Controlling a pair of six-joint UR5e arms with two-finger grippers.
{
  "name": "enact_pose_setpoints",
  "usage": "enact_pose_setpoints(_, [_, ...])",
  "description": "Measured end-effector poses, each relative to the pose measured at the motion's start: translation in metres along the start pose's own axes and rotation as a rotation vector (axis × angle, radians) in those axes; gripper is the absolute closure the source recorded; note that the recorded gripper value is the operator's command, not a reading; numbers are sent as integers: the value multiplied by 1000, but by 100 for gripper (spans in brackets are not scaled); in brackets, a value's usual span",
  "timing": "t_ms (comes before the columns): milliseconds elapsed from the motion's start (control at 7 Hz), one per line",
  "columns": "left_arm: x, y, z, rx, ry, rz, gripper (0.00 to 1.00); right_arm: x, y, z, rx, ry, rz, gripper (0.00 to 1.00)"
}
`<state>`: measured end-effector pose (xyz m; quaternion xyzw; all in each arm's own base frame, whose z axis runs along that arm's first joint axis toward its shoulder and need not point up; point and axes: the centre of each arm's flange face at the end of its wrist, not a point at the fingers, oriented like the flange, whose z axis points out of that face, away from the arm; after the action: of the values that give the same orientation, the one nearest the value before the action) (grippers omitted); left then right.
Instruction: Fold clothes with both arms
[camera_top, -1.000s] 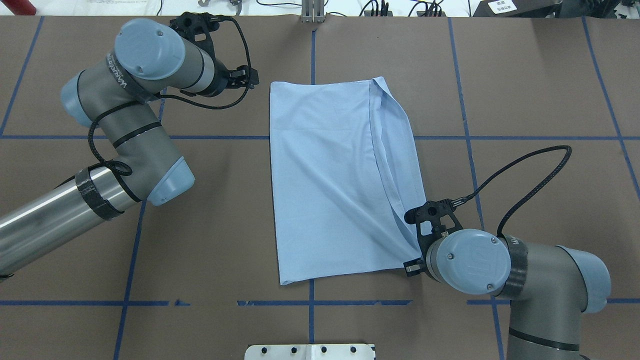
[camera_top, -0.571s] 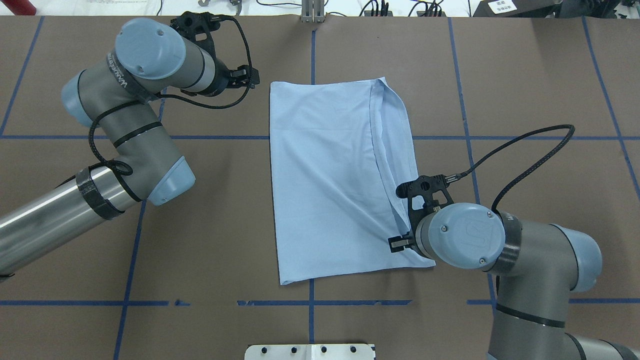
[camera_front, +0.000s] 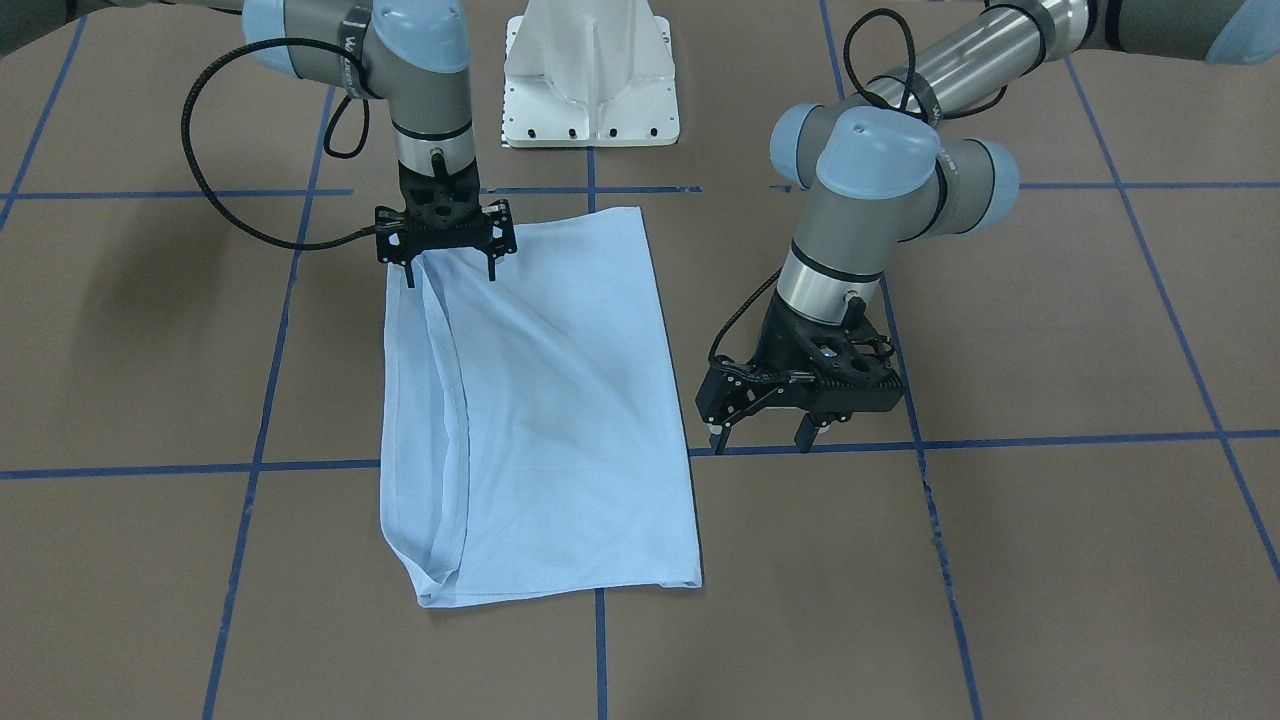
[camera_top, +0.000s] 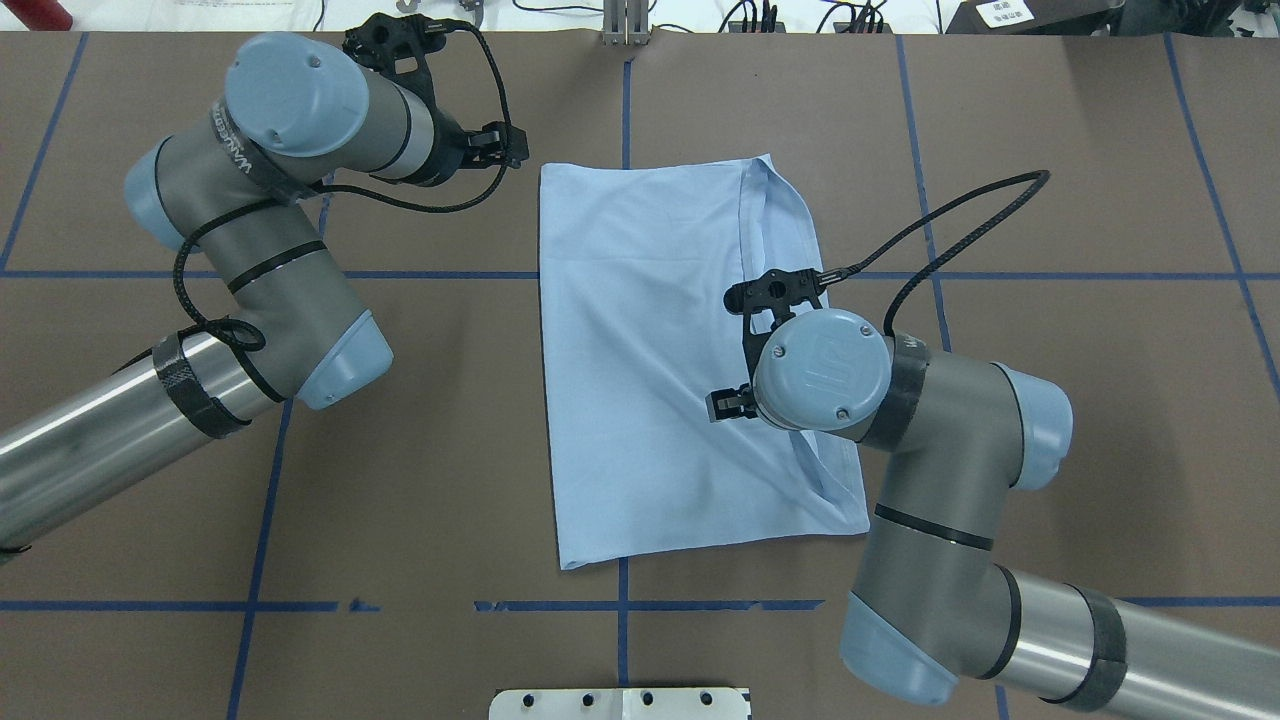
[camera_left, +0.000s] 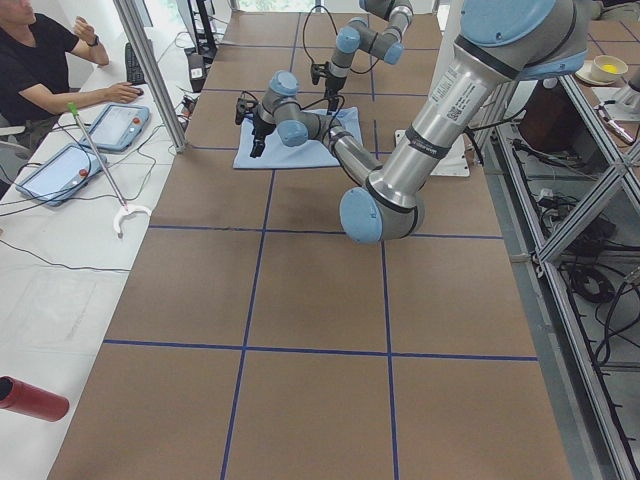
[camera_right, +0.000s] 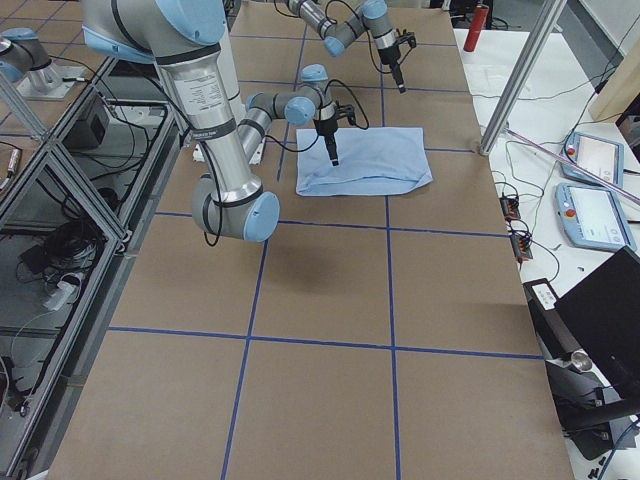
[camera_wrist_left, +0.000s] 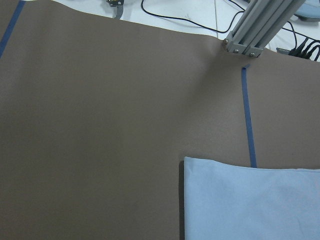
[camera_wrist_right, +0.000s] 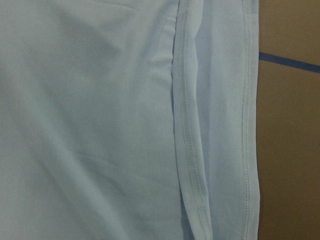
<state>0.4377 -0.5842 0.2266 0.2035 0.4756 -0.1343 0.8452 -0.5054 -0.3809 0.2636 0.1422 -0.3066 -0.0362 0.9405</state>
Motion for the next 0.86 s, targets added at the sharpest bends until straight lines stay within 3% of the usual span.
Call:
enact_pose_setpoints(286, [4, -1, -4, 10, 26, 2, 0, 0, -4, 16, -36, 19, -33, 0])
enact_pose_setpoints(571, [8, -1, -7, 14, 37, 3, 0, 8, 2, 26, -141, 10, -41, 0])
enact_pose_setpoints(857, [14, -2, -13, 16, 51, 4, 0, 19, 0, 34, -207, 27, -76, 22])
